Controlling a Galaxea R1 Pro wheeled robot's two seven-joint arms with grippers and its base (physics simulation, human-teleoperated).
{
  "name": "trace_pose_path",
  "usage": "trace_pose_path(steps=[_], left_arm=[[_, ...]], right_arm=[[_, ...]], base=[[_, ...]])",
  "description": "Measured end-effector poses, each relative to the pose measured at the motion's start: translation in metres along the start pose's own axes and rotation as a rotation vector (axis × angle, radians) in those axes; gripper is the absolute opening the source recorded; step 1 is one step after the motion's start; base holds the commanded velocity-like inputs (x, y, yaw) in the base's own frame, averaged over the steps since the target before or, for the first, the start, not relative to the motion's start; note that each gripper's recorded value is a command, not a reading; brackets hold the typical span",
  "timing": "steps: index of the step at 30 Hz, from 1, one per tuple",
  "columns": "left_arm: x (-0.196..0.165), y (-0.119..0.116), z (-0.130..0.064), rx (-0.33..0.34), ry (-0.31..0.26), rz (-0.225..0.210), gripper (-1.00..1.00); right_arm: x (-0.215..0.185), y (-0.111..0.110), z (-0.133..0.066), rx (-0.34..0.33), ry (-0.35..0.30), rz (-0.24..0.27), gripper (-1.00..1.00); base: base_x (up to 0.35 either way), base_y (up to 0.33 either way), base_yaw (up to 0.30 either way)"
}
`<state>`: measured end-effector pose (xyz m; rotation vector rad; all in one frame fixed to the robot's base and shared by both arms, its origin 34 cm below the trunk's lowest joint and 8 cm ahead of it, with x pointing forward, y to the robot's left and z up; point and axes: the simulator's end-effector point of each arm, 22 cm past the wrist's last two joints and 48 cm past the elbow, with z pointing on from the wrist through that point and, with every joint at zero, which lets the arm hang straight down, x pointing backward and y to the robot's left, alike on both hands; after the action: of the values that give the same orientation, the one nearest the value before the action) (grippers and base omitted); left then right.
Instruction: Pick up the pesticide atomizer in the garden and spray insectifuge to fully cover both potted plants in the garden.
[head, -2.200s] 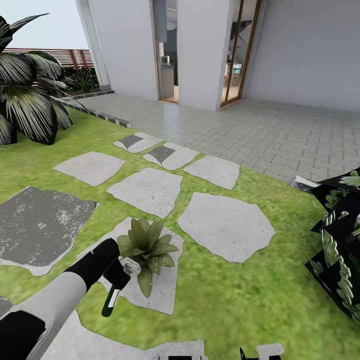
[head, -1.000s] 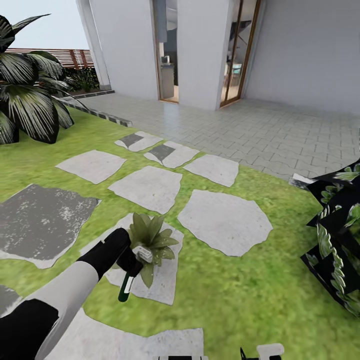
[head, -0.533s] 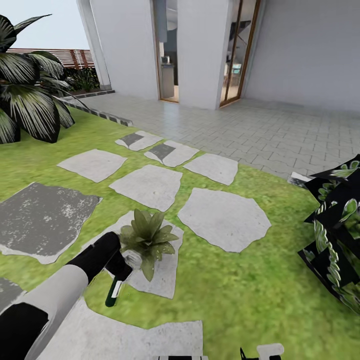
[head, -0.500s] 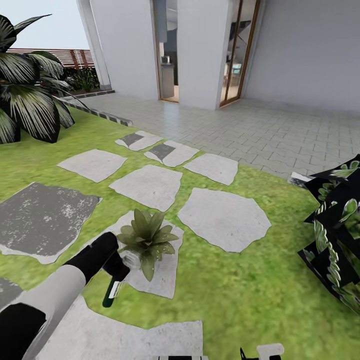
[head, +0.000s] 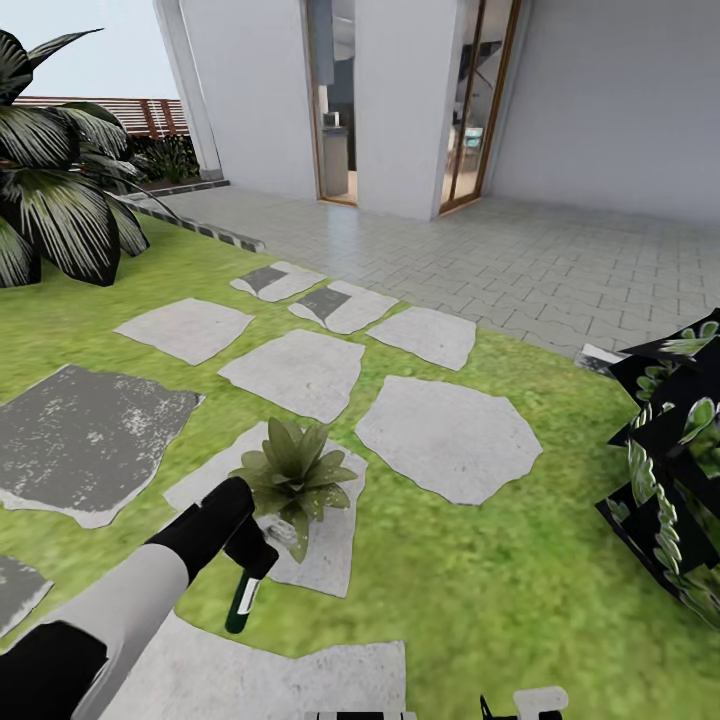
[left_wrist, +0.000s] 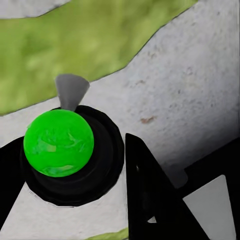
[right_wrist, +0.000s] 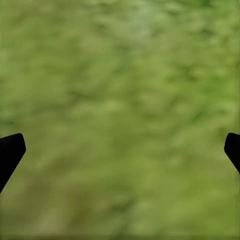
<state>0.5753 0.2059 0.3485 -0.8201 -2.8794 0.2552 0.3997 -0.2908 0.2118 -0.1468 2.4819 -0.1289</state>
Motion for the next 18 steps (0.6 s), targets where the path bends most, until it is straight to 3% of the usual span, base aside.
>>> trace_pose_path(steps=[5,13,18], left_arm=[[0.006,-0.001,0.005,0.003,0.015,-0.002,-1.0],[0.045,0.004,0.027,0.01,0.071,-0.029,-1.0],[0.041,0.001,0.026,0.015,0.059,-0.027,-1.0]], right_arm=[[0.0,0.0,0.0,0.0,0.0,0.0,1.0],[0.0,0.0,0.0,0.0,0.0,0.0,1.0],[0.0,0.0,0.0,-0.001,0.0,-0.001,1.0]], base=[[0.0,0.0,0.0],[0.0,0.0,0.0],[0.0,0.0,0.0]])
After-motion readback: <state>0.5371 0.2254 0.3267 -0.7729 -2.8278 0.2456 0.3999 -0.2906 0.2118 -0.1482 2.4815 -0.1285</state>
